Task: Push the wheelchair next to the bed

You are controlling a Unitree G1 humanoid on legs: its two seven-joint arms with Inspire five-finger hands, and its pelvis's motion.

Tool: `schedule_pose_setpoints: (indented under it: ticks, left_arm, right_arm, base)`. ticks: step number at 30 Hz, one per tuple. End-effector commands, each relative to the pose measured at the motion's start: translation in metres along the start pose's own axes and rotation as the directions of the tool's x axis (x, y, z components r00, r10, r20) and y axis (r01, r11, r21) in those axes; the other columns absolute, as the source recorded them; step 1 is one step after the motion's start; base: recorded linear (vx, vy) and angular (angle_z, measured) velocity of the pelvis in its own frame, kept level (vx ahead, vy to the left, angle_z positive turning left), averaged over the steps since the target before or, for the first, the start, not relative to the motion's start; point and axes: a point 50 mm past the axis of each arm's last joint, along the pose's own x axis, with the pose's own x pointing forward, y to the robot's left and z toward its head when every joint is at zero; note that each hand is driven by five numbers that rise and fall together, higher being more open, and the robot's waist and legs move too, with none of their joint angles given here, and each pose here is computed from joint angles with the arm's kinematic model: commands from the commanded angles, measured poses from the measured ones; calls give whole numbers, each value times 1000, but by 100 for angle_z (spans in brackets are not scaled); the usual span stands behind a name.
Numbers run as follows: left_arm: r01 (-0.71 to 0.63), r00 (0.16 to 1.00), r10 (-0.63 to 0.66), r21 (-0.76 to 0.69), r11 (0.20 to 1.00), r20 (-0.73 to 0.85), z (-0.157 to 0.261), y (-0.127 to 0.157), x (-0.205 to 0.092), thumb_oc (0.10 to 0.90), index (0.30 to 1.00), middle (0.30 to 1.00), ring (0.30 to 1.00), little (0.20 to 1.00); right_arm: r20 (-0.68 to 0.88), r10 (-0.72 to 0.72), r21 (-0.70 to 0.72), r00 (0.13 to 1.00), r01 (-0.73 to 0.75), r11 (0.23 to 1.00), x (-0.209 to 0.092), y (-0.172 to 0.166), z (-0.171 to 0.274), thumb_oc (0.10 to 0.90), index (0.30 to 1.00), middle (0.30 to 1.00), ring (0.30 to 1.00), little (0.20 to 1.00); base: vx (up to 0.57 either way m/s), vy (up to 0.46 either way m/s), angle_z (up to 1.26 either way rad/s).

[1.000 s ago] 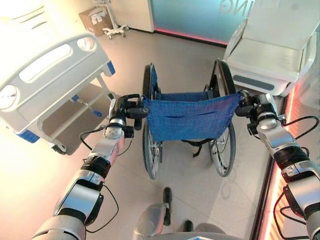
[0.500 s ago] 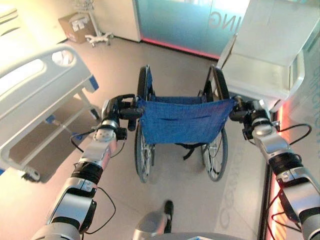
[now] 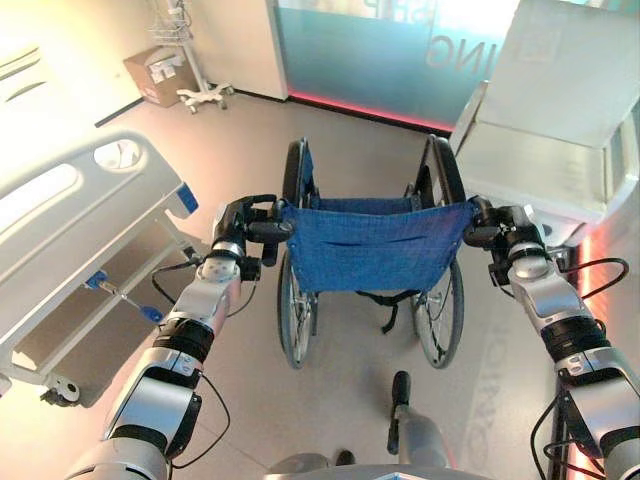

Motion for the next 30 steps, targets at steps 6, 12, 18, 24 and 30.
schedule_pose_setpoints:
  ticks: [6, 12, 18, 24, 30]
  left_arm:
    - [50, 999, -50, 23, 998, -20, -13, -13, -10, 400, 300, 300, 300, 300]
    - [104, 994, -104, -2, 995, -13, -24, -32, -19, 400, 300, 300, 300, 300]
    - [97, 995, -96, -10, 995, 4, -31, -36, -26, 400, 300, 300, 300, 300]
    - [59, 998, -59, -2, 998, -7, -39, -14, -31, 400, 300, 300, 300, 300]
    - [82, 997, -80, 95, 992, -20, -43, -7, -36, 400, 300, 300, 300, 300]
  right_arm:
    - [135, 129, -152, 982, -108, 982, 3, 4, 25, 400, 300, 300, 300, 300]
    - [126, 78, -171, 989, -56, 984, 6, -7, 17, 400, 300, 300, 300, 300]
    - [140, 68, -176, 988, -43, 983, 10, -7, 25, 400, 300, 300, 300, 300]
    - [150, 127, -170, 980, -101, 980, 13, -1, 34, 400, 300, 300, 300, 300]
    - [130, 155, -135, 979, -137, 981, 6, 13, 13, 400, 300, 300, 300, 300]
  base:
    - [467, -370, 59]
    - [357, -220, 25]
    - [415, -118, 0]
    - [505, -28, -35]
    - [511, 66, -12]
